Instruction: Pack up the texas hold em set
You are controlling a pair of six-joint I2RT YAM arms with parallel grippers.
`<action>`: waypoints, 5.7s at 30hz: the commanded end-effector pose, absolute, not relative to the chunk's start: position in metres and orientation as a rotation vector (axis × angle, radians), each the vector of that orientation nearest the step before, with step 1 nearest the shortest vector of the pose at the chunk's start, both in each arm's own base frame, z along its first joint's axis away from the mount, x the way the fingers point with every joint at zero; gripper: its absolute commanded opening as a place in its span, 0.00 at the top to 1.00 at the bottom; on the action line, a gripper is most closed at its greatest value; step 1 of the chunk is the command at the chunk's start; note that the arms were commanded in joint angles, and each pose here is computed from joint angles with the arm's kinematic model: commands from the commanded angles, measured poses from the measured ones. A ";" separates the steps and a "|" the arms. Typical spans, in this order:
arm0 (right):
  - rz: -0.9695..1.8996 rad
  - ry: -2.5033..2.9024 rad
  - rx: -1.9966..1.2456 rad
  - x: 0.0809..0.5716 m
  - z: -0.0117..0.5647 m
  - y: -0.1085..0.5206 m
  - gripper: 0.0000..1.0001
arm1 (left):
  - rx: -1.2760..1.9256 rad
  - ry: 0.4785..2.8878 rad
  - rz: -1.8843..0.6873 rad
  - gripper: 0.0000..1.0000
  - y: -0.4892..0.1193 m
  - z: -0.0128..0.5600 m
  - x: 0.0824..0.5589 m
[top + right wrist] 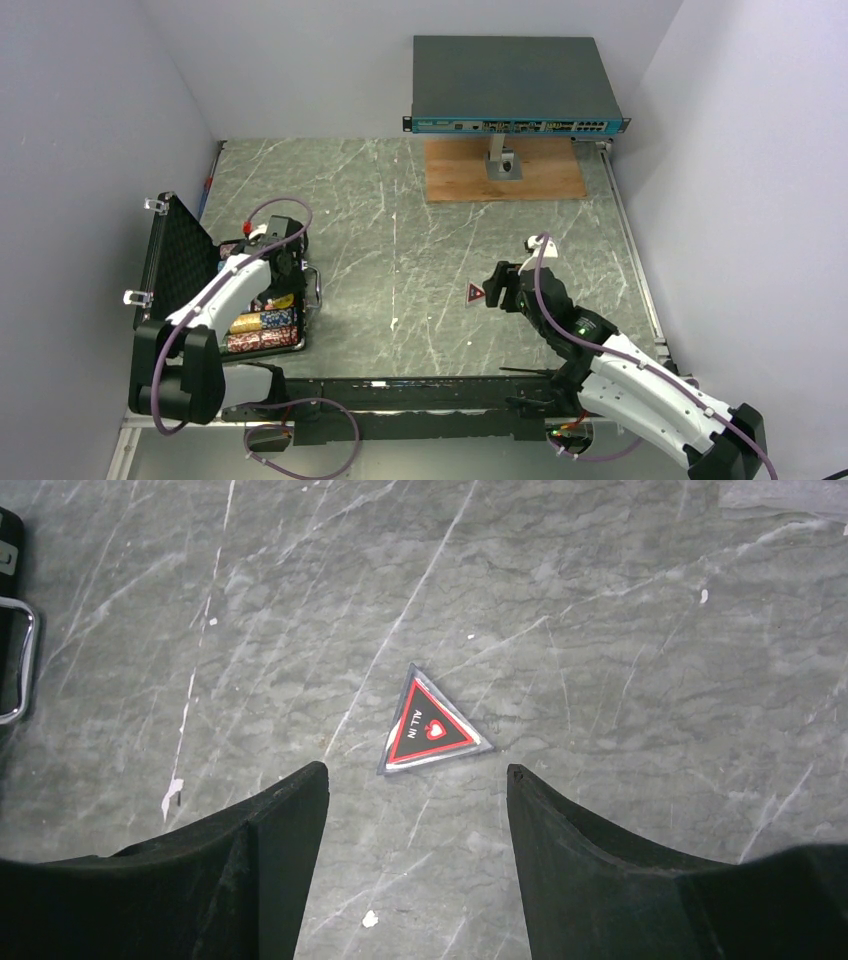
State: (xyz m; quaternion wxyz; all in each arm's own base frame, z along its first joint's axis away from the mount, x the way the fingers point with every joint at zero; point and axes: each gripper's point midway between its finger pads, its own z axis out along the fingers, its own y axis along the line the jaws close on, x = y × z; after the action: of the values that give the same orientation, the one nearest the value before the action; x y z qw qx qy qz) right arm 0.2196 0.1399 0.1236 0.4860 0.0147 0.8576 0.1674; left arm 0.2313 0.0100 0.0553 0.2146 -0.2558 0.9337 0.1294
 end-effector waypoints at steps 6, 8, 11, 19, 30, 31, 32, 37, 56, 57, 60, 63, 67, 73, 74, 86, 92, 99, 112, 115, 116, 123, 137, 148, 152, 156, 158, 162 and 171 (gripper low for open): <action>0.446 2.091 -0.005 0.227 0.133 0.155 0.31 | -0.719 2.482 0.233 0.11 0.007 0.111 0.225; 0.448 2.128 -0.018 0.227 0.127 0.160 0.30 | -0.702 2.463 0.154 0.11 -0.001 0.122 0.222; 0.456 2.209 -0.028 0.230 0.114 0.168 0.16 | -0.604 2.452 -0.070 0.10 -0.027 0.133 0.219; 0.532 2.467 0.078 0.253 0.063 0.161 0.06 | -0.262 2.355 -0.791 0.01 -0.136 0.138 0.191; 0.750 2.514 0.191 0.252 0.042 0.165 0.15 | -0.063 2.497 -0.751 0.02 -0.189 0.110 0.154; 0.770 2.512 0.195 0.253 0.040 0.167 0.17 | -0.056 2.506 -0.733 0.02 -0.191 0.108 0.154; 0.793 2.515 0.199 0.252 0.039 0.171 0.18 | -0.049 2.519 -0.721 0.02 -0.194 0.107 0.153; 0.976 2.515 0.120 0.248 0.036 0.215 0.25 | -0.010 2.545 -0.645 0.02 -0.205 0.108 0.152; 0.619 2.328 -0.085 0.235 0.082 0.201 0.26 | -0.024 2.506 -0.505 0.01 -0.224 0.119 0.188; 0.582 2.308 -0.050 0.236 0.086 0.191 0.26 | -0.036 2.533 -0.472 0.01 -0.228 0.117 0.192; 0.522 2.240 0.025 0.235 0.100 0.168 0.25 | -0.152 2.619 -0.356 0.01 -0.242 0.110 0.205; 0.499 2.169 0.077 0.234 0.114 0.152 0.25 | -0.233 2.667 -0.318 0.01 -0.264 0.105 0.220; 0.488 2.117 0.102 0.233 0.126 0.142 0.25 | -0.421 2.763 -0.204 0.01 -0.288 0.092 0.232; 0.475 2.120 0.097 0.232 0.123 0.139 0.24 | -0.591 2.852 -0.133 0.01 -0.325 0.082 0.245; 0.477 2.122 0.095 0.231 0.123 0.139 0.25 | -0.622 2.844 -0.128 0.00 -0.327 0.080 0.247; 0.503 2.083 0.086 0.230 0.129 0.138 0.25 | -0.938 2.833 -0.130 0.01 -0.328 0.042 0.248; 0.512 2.088 0.076 0.229 0.128 0.139 0.25 | -0.950 2.815 -0.108 0.05 -0.329 0.034 0.261; 0.511 2.091 0.077 0.230 0.127 0.139 0.25 | -0.969 2.842 -0.015 0.08 -0.327 0.020 0.262; 0.516 2.100 0.075 0.230 0.124 0.140 0.25 | -1.057 2.829 0.016 0.14 -0.317 0.012 0.270; 0.517 2.099 0.074 0.230 0.124 0.140 0.24 | -1.072 2.839 0.018 0.14 -0.317 0.009 0.270; 0.518 2.100 0.074 0.230 0.124 0.140 0.24 | -1.076 2.839 0.021 0.15 -0.317 0.008 0.270; 0.521 2.103 0.071 0.230 0.124 0.141 0.25 | -1.088 2.848 0.025 0.18 -0.315 0.000 0.267; 0.526 2.102 0.070 0.230 0.124 0.140 0.25 | -1.000 2.810 0.088 0.52 -0.294 0.004 0.269; 0.523 2.111 0.071 0.230 0.122 0.140 0.25 | -0.830 2.682 0.145 0.77 -0.251 0.051 0.272; 0.521 2.117 0.070 0.231 0.122 0.141 0.25 | -0.826 2.624 0.178 0.84 -0.227 0.075 0.271; 0.523 2.121 0.067 0.231 0.122 0.141 0.25 | -0.883 2.577 0.195 0.92 -0.189 0.089 0.266; 0.523 2.123 0.067 0.231 0.121 0.141 0.25 | -0.928 2.547 0.194 0.96 -0.166 0.095 0.260; 0.521 2.135 0.057 0.232 0.119 0.143 0.25 | -1.012 2.496 0.165 1.00 -0.122 0.103 0.254; 0.511 2.163 0.054 0.233 0.114 0.145 0.25 | -1.131 2.362 0.237 1.00 -0.036 0.110 0.233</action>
State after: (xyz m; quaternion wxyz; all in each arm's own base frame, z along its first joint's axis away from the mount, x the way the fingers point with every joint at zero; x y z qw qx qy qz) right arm 0.2236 0.1369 0.0956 0.4216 0.0266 0.8869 0.1870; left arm 0.2349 -0.0687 0.1020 0.2240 -0.4137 0.8797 0.0689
